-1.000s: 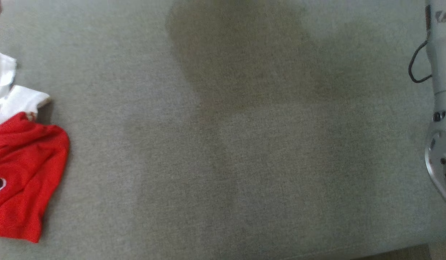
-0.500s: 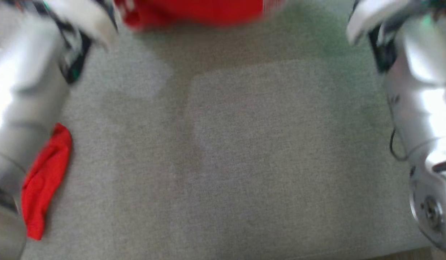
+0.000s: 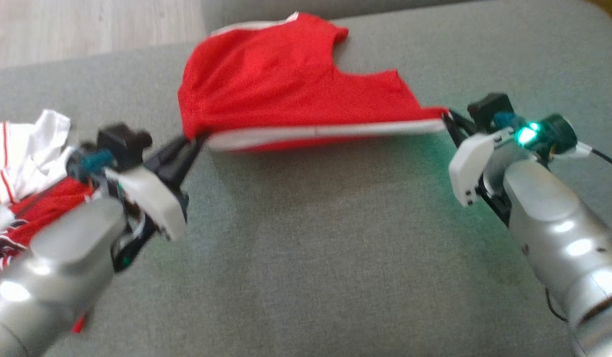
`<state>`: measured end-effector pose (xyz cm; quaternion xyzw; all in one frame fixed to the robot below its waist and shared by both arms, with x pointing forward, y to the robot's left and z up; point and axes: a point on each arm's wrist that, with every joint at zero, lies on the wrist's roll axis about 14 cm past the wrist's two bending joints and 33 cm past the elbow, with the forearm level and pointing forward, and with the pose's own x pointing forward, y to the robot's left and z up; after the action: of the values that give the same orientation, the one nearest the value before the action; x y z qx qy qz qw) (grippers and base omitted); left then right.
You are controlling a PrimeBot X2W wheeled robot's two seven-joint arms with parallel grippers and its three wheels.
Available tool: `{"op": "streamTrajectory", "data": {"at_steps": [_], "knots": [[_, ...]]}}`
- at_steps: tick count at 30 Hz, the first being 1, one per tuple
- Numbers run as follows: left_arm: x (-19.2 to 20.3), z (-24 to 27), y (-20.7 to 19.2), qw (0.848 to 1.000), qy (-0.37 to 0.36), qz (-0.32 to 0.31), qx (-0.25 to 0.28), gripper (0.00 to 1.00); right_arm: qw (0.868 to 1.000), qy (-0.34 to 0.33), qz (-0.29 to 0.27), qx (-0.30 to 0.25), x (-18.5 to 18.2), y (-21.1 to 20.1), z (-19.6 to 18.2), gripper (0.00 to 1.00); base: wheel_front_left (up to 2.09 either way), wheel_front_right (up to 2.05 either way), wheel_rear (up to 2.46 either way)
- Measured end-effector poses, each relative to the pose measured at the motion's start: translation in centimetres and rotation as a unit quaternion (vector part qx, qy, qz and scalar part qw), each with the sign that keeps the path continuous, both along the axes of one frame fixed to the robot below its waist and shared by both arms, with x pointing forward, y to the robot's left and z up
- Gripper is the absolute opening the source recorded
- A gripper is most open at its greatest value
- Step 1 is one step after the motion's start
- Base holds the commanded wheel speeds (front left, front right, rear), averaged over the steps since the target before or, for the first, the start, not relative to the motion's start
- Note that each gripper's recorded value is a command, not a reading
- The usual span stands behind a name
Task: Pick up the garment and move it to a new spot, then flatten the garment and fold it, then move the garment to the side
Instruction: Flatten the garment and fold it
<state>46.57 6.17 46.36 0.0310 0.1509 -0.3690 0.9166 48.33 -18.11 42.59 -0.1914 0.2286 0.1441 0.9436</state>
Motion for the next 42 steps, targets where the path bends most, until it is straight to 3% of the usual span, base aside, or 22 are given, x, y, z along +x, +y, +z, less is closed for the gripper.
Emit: {"op": "streamTrajectory", "data": {"at_steps": [13,23,32,42], "knots": [[-8.6,0.0,-2.4,0.999,0.013,-0.029,-0.018,0.00,0.996,0.090,0.004,0.008,-7.6,-3.8,0.8,0.00,0.00,0.00,0.00],[-13.0,1.3,-5.0,0.997,0.022,-0.052,-0.045,0.00,0.994,0.104,-0.019,0.037,-10.8,-6.7,1.7,0.00,0.00,0.00,0.00],[-12.1,1.4,-3.7,0.998,0.029,-0.011,-0.058,0.00,0.997,0.041,0.002,0.064,-7.6,-5.3,3.8,0.00,0.00,0.00,0.00],[-6.7,2.6,-0.9,0.996,0.016,0.052,-0.074,0.00,0.996,-0.051,0.039,0.058,1.9,-1.2,8.1,0.00,0.00,0.00,0.00]]}}
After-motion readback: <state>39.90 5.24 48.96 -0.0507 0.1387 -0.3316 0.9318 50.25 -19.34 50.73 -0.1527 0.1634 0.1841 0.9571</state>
